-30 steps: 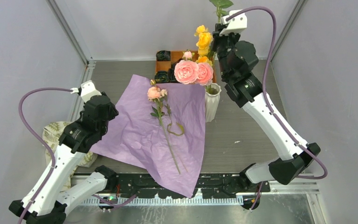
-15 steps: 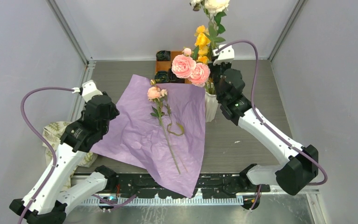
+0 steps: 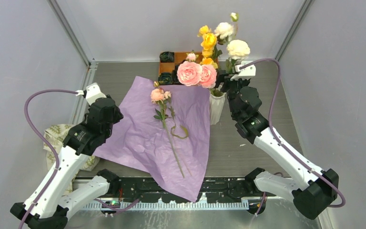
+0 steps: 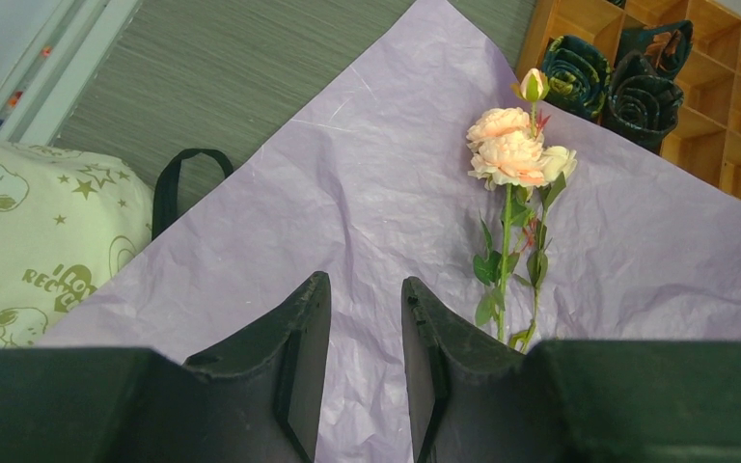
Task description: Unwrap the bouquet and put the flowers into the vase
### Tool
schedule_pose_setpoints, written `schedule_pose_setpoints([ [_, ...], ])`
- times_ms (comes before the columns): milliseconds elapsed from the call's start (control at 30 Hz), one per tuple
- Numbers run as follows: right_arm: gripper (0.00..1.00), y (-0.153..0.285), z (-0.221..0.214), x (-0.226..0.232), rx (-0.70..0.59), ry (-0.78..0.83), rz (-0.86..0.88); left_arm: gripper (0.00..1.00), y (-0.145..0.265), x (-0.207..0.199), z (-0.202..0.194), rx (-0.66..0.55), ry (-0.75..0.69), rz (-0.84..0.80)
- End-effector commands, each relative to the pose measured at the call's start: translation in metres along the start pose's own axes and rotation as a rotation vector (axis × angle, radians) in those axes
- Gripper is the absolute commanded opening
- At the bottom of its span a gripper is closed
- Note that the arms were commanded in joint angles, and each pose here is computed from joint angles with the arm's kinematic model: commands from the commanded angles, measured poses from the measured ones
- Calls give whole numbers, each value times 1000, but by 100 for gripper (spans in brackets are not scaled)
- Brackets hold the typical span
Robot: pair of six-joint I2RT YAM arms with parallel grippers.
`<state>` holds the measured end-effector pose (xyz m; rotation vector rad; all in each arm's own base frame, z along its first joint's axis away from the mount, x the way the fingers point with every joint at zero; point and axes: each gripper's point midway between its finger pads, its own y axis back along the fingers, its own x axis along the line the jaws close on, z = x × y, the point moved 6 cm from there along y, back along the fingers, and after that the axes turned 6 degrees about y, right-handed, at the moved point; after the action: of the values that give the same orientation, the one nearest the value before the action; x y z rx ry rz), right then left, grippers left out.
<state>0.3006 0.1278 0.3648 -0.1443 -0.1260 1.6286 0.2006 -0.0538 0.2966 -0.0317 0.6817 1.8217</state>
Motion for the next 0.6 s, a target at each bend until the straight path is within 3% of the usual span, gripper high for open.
schedule_pose_setpoints([
  [0, 82, 11, 3, -2, 14, -75, 7, 34, 0, -7, 7, -35, 48, -40],
  [233, 86, 47, 23, -22, -17, -185, -7, 35, -1, -10, 3, -14, 48, -52],
  [567, 86, 127, 121, -52, -151, -384, 157, 35, -9, -19, -6, 29, 59, -75],
])
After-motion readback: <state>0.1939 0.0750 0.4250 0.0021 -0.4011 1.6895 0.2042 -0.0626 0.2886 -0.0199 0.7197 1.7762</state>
